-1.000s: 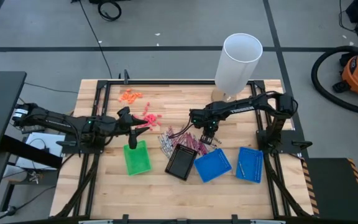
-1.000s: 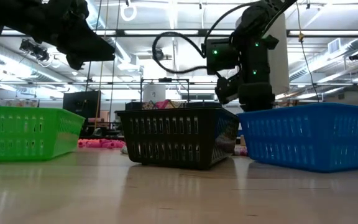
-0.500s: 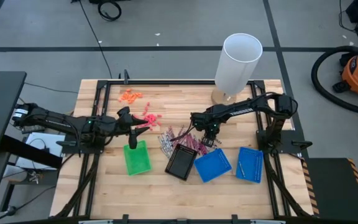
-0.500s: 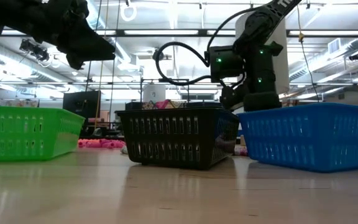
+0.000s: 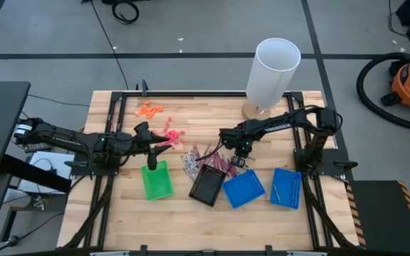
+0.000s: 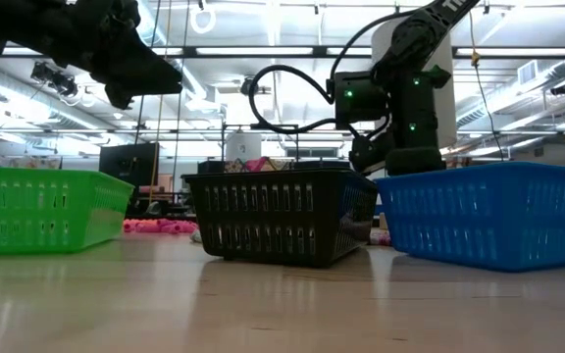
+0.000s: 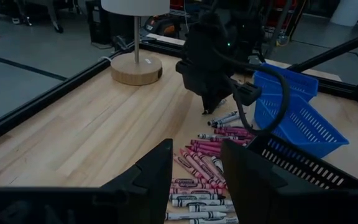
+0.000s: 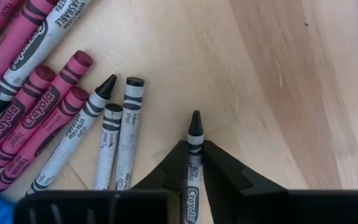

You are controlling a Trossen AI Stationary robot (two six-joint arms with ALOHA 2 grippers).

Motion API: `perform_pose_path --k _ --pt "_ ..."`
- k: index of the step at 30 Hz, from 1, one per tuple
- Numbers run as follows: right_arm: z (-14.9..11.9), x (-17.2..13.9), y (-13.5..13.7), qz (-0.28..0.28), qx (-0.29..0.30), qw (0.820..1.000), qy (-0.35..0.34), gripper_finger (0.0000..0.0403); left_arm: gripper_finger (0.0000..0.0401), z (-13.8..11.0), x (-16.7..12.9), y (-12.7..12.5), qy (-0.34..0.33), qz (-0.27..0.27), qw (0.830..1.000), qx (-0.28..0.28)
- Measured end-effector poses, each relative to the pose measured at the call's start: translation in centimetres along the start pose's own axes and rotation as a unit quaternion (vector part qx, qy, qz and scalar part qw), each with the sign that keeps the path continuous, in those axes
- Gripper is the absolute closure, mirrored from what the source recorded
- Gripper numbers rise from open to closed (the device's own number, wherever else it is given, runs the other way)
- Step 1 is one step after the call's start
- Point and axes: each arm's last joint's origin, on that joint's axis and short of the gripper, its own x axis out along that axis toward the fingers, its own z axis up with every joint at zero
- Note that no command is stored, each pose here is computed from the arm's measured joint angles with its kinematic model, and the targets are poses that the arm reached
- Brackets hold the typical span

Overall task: Sort crayons
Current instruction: Put the black crayon into the right blue bin

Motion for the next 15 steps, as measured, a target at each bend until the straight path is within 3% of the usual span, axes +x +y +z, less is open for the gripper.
perform_pose_path --k 15 --pt "-0.04 -0.81 0.09 -0.019 -0.009 1.000 -0.006 0.0372 0.0252 0.06 0.00 -0.02 -0.003 -0.001 1.000 -0.005"
